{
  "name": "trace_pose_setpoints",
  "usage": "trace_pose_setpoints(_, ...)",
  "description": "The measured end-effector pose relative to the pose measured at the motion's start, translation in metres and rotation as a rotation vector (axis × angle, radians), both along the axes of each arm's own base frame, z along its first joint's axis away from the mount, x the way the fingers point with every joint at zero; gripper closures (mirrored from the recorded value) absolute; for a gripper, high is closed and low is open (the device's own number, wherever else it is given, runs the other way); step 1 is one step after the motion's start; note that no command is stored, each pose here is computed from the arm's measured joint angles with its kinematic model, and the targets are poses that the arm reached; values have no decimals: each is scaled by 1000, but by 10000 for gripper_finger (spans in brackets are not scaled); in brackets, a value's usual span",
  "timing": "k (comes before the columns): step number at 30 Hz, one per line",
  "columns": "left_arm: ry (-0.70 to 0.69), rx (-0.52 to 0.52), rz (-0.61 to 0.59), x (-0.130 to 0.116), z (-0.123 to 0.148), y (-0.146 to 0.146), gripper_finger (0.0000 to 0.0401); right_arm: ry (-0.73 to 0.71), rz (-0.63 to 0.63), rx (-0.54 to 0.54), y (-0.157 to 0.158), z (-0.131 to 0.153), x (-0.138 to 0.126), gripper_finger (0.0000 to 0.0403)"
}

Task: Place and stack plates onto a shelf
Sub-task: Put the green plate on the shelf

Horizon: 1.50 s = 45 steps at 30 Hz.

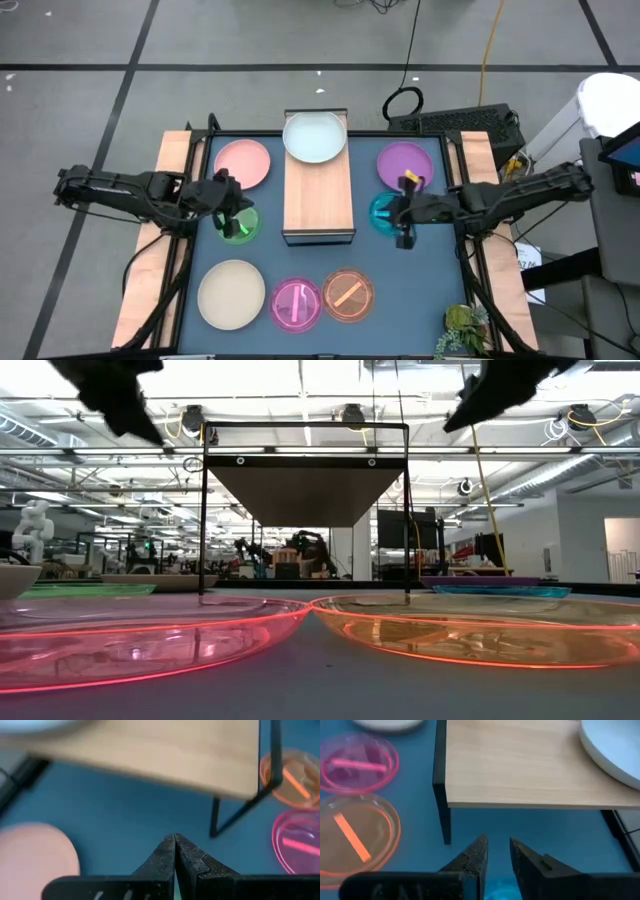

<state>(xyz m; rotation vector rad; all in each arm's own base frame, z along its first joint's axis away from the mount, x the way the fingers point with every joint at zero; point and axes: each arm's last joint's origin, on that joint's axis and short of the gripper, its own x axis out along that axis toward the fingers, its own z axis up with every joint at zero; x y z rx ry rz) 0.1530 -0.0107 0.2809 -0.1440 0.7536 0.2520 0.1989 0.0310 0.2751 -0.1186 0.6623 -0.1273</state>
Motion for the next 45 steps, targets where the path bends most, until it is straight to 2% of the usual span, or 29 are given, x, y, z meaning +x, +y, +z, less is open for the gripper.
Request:
trace_pose_setpoints(5, 112, -93, -19, -5, -34, -10, 397, -144, 49, 76, -2, -13, -17, 337)
trace_pose_setpoints(9, 190, -161, 41, -12, -64, -16, 392, -190, 88, 109, -1, -14, -21, 337)
trace_pose_setpoints(12, 199, -194, 54, -15, -81, -20, 362, -184, 89, 104, -1, -15, -21, 337)
trace_pose_setpoints(16, 176, -208, -2, -16, -98, -28, 306, -179, 103, 72, -1, -15, -21, 337)
trace_pose_setpoints(22, 171, -168, -28, -18, -108, -35, 257, -178, 108, 58, -1, -15, -21, 337)
trace_pose_setpoints(33, 269, -87, -95, -7, -128, -52, 254, -158, 108, 50, -1, -18, -18, 337)
trace_pose_setpoints(45, 331, 2, -17, -1, -144, -53, 254, -156, 110, 47, -1, -19, -17, 337)
